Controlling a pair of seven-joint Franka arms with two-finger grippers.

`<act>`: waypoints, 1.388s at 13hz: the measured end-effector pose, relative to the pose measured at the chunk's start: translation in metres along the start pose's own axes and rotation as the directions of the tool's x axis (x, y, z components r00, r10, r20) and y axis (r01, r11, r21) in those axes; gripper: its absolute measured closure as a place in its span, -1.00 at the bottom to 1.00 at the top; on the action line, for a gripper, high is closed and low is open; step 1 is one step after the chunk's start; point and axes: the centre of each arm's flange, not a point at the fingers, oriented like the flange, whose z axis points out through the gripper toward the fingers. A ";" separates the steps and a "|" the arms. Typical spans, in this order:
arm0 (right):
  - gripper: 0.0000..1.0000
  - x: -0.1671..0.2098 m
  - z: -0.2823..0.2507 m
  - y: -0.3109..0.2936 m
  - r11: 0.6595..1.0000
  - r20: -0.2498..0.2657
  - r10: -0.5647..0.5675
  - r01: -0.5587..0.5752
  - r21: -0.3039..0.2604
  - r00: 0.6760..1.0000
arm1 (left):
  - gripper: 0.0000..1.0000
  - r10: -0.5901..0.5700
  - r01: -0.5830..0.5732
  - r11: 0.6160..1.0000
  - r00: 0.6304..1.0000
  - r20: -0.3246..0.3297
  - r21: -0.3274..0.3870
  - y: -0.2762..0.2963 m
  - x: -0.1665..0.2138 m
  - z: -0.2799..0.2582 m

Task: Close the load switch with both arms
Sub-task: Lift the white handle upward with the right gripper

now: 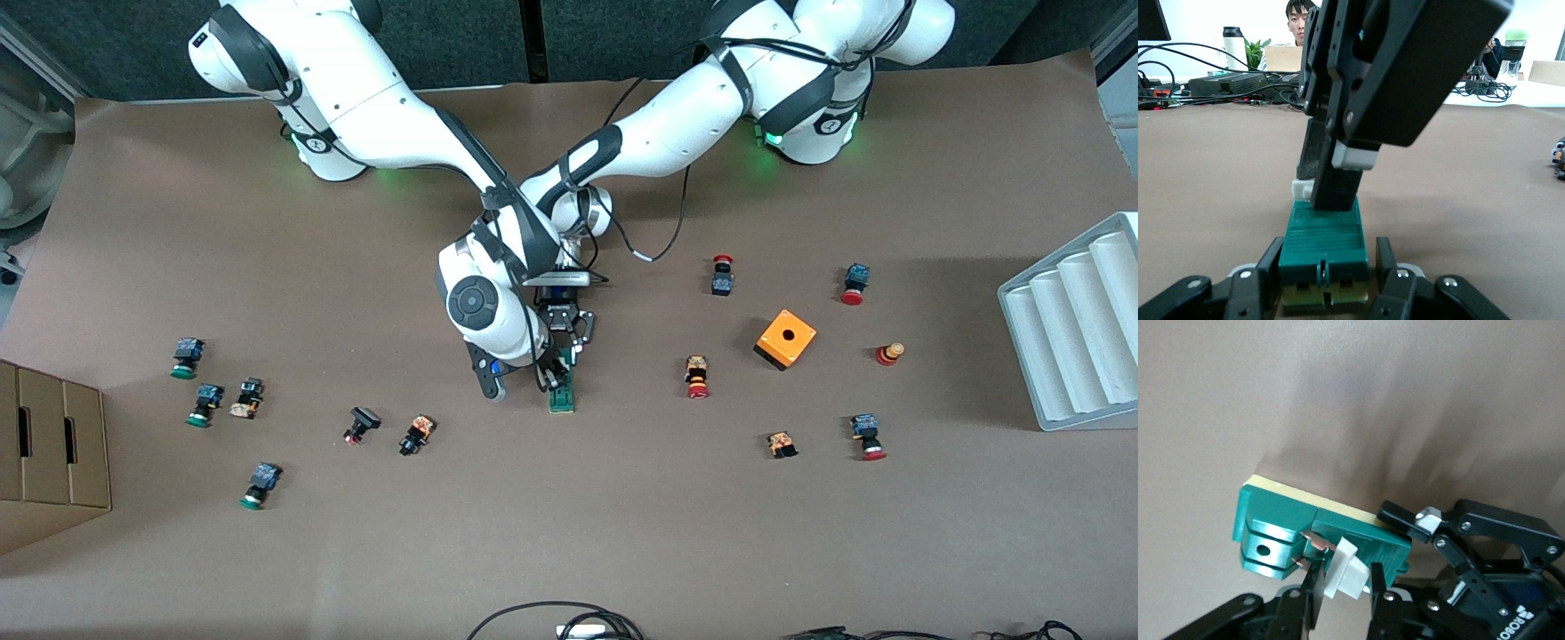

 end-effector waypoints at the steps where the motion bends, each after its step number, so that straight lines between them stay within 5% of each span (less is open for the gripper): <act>1: 0.35 0.001 -0.002 -0.002 1.000 0.003 0.002 -0.002 -0.006 1.000 | -0.22 0.000 0.000 1.000 1.000 0.000 0.000 0.000 0.000 0.000; 11: 0.60 -0.001 -0.022 -0.013 1.000 0.019 0.000 0.000 -0.015 1.000 | -0.18 0.004 -0.004 1.000 1.000 -0.003 0.001 -0.001 -0.001 0.000; 18: 0.60 0.013 -0.030 -0.030 1.000 0.024 0.018 -0.019 0.008 1.000 | -0.15 0.013 -0.013 1.000 1.000 -0.013 -0.001 -0.002 -0.002 0.000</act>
